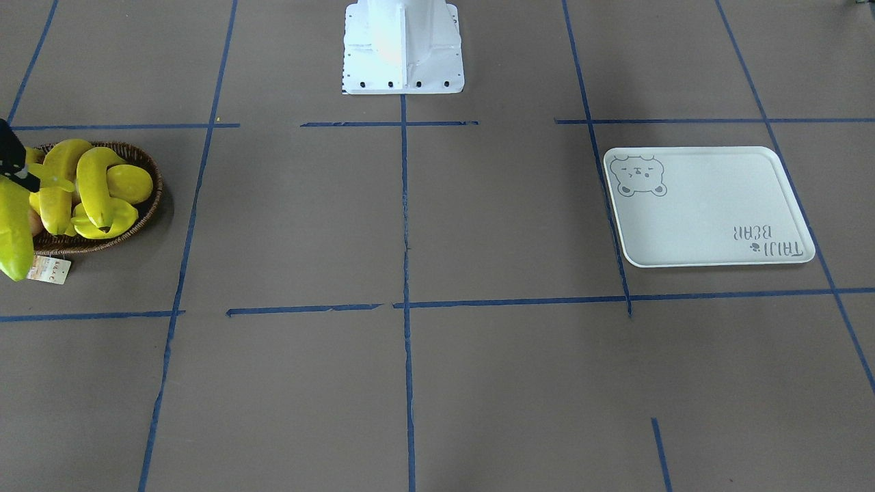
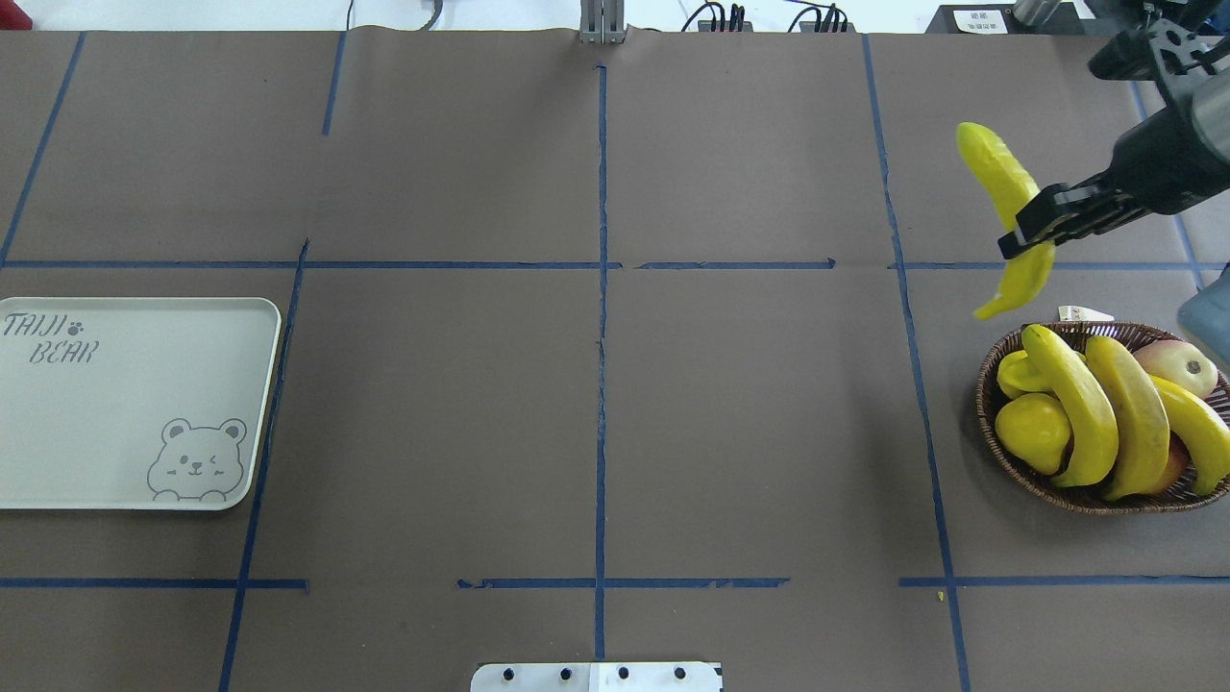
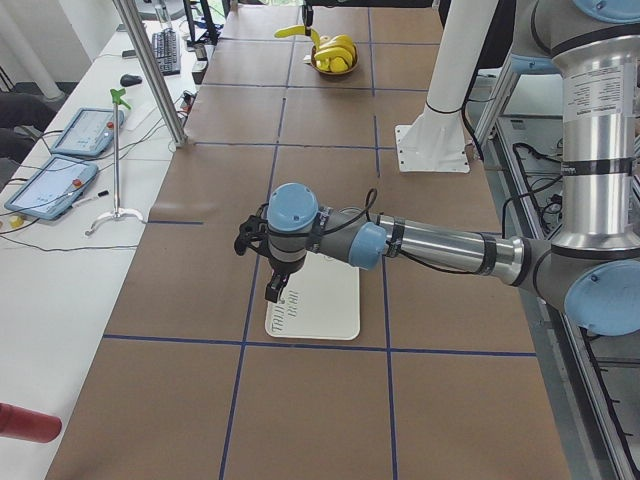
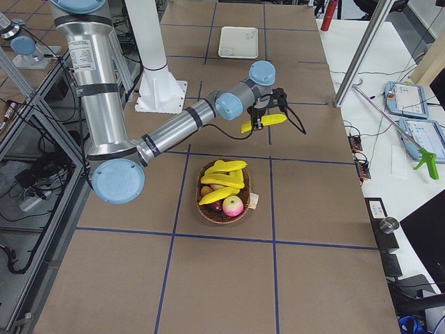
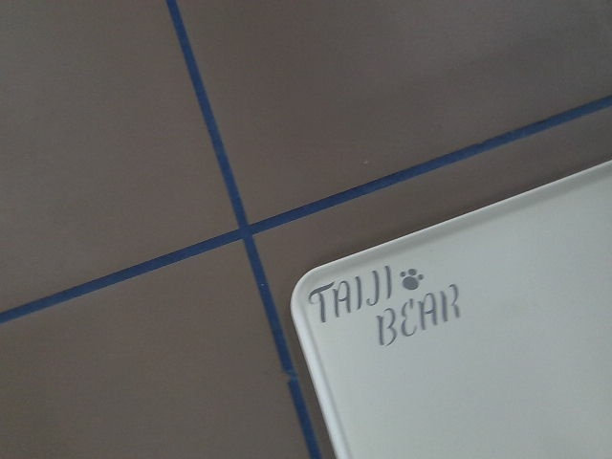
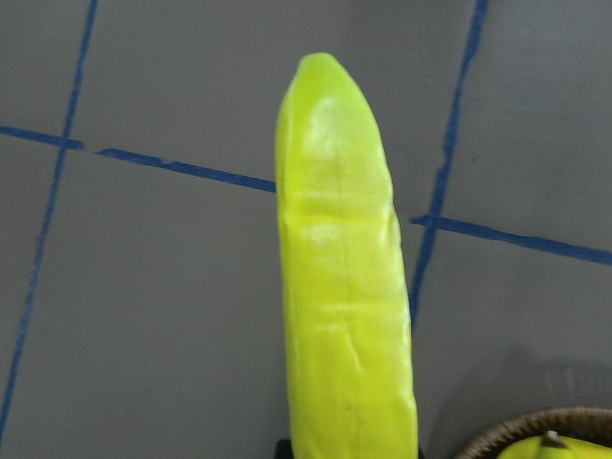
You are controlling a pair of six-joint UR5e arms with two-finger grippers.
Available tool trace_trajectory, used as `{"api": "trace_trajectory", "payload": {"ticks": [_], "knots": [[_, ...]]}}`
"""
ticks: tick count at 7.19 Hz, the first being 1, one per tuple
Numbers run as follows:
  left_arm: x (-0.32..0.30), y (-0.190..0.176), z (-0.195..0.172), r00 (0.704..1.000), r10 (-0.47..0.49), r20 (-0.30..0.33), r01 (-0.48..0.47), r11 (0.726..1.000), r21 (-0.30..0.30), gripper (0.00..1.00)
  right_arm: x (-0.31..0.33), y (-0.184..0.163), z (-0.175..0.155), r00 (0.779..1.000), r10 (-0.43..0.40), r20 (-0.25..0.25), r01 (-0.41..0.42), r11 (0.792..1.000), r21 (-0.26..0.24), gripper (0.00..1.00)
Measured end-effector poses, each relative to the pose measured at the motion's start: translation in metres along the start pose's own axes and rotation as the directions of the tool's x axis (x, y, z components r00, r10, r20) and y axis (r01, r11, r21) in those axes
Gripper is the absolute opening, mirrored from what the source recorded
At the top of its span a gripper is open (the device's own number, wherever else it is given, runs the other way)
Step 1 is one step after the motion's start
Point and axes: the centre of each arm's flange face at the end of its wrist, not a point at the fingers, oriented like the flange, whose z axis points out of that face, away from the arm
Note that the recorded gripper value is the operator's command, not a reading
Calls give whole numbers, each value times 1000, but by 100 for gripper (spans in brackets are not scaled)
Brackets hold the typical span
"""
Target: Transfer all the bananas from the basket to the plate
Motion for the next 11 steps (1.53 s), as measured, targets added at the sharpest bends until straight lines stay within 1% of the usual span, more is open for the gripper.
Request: {"api": "trace_trajectory", "payload": {"ticks": [2, 3, 4, 5, 6, 8, 9, 11], "knots": [[49, -32, 10, 998, 33, -57, -33, 999, 4, 100, -70, -6, 24, 998, -10, 67, 10, 1000, -11, 8], [75, -45, 15, 996, 46, -79, -45, 999, 13, 100, -102, -7, 32, 996, -10, 90, 12, 1000, -17, 8], [108, -65, 22, 994, 10, -111, -9, 1000, 16, 100, -134, -6, 42, 994, -12, 105, 14, 1000, -18, 8], [150, -88, 31, 987, -58, -151, 60, 998, 8, 100, -161, -2, 53, 993, -10, 114, 10, 1000, -4, 8], [198, -107, 42, 972, -132, -195, 131, 991, -14, 100, -183, 5, 66, 991, -5, 131, 2, 1000, 22, 8], [294, -137, 53, 928, -250, -278, 242, 968, -62, 100, -220, 23, 87, 983, 8, 184, -23, 997, 78, 10], [339, -149, 57, 907, -291, -305, 280, 957, -80, 100, -233, 32, 95, 977, 9, 211, -30, 995, 100, 11], [416, -162, 69, 870, -368, -327, 357, 929, -96, 100, -260, 49, 110, 965, 22, 262, -60, 989, 137, 11]]}}
